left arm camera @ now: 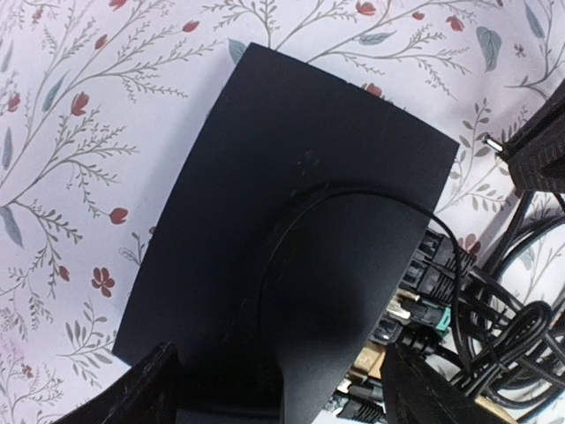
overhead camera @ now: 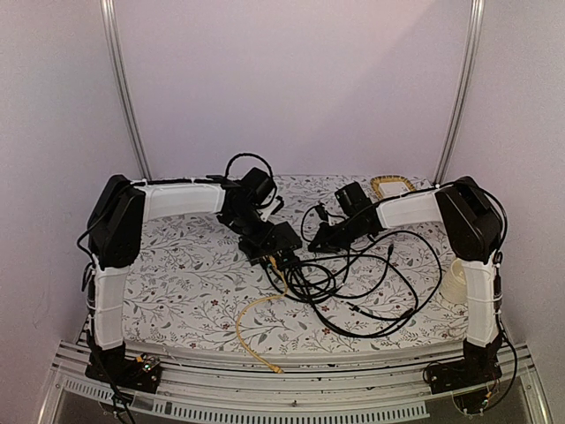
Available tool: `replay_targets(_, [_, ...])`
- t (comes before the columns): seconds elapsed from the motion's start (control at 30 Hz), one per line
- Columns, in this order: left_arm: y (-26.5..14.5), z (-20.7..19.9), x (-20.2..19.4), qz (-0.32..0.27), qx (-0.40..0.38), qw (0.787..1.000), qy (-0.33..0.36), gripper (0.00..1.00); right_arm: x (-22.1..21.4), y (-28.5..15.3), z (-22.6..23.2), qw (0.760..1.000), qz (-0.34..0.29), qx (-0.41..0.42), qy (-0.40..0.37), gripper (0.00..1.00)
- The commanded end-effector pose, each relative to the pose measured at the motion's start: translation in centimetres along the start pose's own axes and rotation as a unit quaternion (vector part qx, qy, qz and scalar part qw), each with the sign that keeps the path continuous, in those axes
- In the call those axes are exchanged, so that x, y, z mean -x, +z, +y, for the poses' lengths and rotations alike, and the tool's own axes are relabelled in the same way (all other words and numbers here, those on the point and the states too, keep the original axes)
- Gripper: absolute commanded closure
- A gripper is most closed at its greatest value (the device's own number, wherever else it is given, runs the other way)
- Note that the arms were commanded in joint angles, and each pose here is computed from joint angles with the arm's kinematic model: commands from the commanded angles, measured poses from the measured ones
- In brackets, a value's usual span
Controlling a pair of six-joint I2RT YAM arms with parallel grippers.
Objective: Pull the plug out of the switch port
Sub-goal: Pick up the connector from the center of the board.
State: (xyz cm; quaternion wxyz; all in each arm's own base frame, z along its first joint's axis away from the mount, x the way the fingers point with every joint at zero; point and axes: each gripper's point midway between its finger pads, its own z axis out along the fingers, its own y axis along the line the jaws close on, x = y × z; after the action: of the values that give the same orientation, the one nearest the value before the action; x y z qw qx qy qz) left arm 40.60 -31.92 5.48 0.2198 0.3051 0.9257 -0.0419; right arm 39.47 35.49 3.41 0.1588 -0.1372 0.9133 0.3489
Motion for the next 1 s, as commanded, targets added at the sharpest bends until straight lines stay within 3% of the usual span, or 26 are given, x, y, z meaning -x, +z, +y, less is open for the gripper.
replay_targets(0.0, [-2.2,1.3,-0.1,-0.01,0.001,1.0,-0.026,0.19,0.8,-0.9,1.0,1.0,-0.013,0.003,-0.015,0.93])
replay_targets(0.63, [-1.3,2.5,-3.2,0.012,0.021,0.999,-0.048,0.2,0.1,-0.3,1.6,1.0,-0.008,0.008,-0.017,0.93])
replay_targets(0.8, [-1.4,2.8,-3.2,0.009,0.027,0.998,-0.049,0.27,0.1,-0.2,1.5,1.0,-0.008,0.008,-0.019,0.95])
replay_targets(0.97, [-1.5,2.8,-3.2,0.008,0.025,0.998,-0.049,0.42,0.2,-0.2,1.6,1.0,-0.008,0.008,-0.021,0.96])
